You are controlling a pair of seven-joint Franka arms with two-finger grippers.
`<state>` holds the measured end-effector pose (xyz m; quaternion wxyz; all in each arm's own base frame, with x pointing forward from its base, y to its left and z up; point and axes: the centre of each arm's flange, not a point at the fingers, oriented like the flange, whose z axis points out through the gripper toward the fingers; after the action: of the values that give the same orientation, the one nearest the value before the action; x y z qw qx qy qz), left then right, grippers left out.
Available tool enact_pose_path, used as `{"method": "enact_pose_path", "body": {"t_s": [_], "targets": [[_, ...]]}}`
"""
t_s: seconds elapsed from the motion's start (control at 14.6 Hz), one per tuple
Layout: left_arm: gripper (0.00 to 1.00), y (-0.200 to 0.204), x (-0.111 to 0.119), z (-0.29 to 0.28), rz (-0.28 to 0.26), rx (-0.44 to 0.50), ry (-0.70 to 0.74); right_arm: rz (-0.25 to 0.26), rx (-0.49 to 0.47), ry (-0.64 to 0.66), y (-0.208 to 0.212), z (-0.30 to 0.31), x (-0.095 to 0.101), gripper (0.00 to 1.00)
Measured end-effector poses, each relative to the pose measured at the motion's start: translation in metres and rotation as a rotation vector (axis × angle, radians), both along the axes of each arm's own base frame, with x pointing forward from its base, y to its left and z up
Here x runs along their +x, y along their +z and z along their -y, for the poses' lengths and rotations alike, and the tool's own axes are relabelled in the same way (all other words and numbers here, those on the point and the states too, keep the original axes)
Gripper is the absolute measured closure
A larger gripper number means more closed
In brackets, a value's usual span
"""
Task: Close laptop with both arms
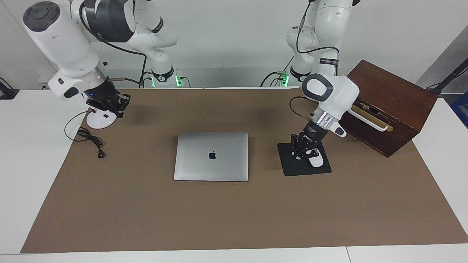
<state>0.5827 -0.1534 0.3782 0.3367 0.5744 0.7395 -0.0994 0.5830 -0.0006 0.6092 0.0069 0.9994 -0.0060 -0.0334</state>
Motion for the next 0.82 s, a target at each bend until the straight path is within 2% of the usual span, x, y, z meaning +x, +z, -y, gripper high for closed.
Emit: {"method": "enact_pose_path", "body": {"t_s": [0.34,0.48,0.82], "targets": [[0.99,0.043,0.026,-0.007,0.047,0.242,-0.35,0.083,-0.049,0.022,0.05,0.031,-0.028,0.99],[0.99,0.052,0.029,-0.006,0.08,0.285,-0.437,0.104,-0.05,0.027,0.065,0.028,-0.038,0.85],[0.99,0.061,0.03,-0.022,0.16,0.394,-0.72,0.118,-0.05,0.027,0.077,0.027,-0.05,0.32]]}}
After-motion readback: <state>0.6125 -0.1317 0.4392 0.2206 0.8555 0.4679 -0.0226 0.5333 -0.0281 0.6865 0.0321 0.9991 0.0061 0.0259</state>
